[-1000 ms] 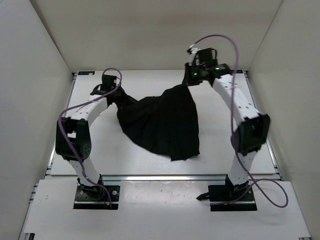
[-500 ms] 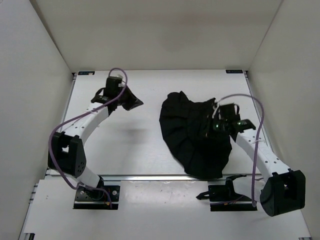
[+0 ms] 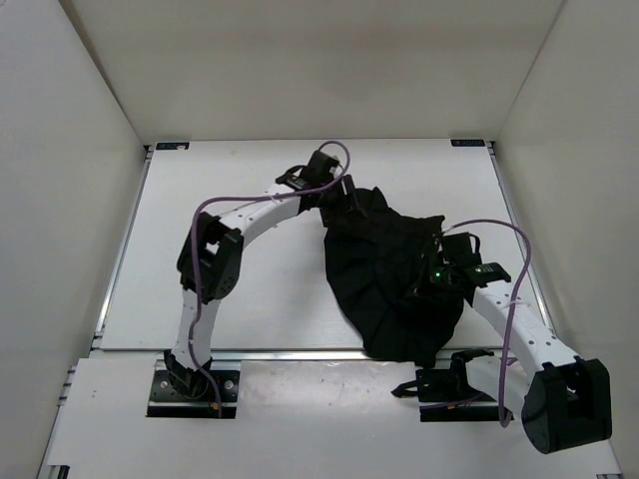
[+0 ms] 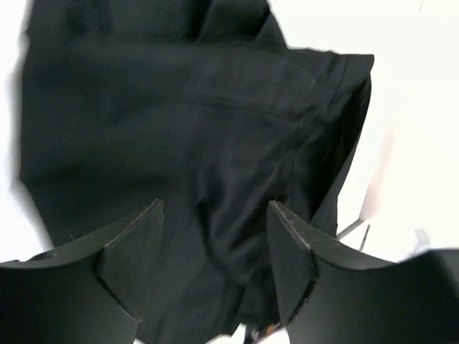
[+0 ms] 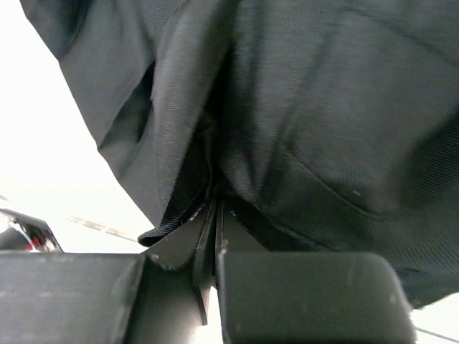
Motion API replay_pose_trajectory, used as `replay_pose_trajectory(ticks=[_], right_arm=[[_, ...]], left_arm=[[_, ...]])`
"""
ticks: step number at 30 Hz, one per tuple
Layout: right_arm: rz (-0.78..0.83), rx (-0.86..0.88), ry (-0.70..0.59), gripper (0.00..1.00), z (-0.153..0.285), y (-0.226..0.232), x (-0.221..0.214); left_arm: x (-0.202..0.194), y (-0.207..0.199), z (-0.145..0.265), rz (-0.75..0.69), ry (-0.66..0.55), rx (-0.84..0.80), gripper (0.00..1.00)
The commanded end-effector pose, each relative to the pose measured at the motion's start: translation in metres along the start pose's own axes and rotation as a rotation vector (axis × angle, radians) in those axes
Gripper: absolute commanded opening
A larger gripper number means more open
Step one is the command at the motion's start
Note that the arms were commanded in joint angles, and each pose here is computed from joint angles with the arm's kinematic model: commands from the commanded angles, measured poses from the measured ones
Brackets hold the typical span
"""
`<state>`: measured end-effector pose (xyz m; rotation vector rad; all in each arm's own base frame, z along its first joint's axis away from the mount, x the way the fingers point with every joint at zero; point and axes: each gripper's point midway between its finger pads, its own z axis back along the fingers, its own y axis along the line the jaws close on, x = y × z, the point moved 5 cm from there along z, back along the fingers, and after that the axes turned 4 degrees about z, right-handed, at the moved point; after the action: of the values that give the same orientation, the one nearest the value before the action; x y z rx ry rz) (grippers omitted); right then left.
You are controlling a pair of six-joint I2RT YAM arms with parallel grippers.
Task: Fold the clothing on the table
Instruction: Flatten the skirt out
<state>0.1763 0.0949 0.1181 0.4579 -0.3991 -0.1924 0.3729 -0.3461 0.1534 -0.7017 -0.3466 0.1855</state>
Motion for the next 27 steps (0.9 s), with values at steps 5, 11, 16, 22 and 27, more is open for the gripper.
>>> replay_pose_trajectory(ticks=[5,11,16,22,27], right_arm=[[0.064,0.109,0.004,0.00,-0.006,0.028,0.007],[0.091,0.152,-0.032,0.01,0.003,0.038,0.022],[0.105,0.175,-0.043,0.00,0.007,0.042,0.027],[0.113,0.194,-0.057,0.00,0.011,0.044,0.029],[0.123,0.207,-0.051,0.01,0.010,0.044,0.030]], left_arm=[[0.019,-0.019,-0.040,-0.005,-0.013,0.101,0.75],[0.020,0.013,-0.080,0.054,0.051,0.232,0.84],[0.015,0.031,-0.095,0.073,0.105,0.290,0.30],[0.017,0.072,-0.073,0.044,0.118,0.444,0.00],[-0.009,0.143,-0.011,0.063,0.153,0.560,0.00]])
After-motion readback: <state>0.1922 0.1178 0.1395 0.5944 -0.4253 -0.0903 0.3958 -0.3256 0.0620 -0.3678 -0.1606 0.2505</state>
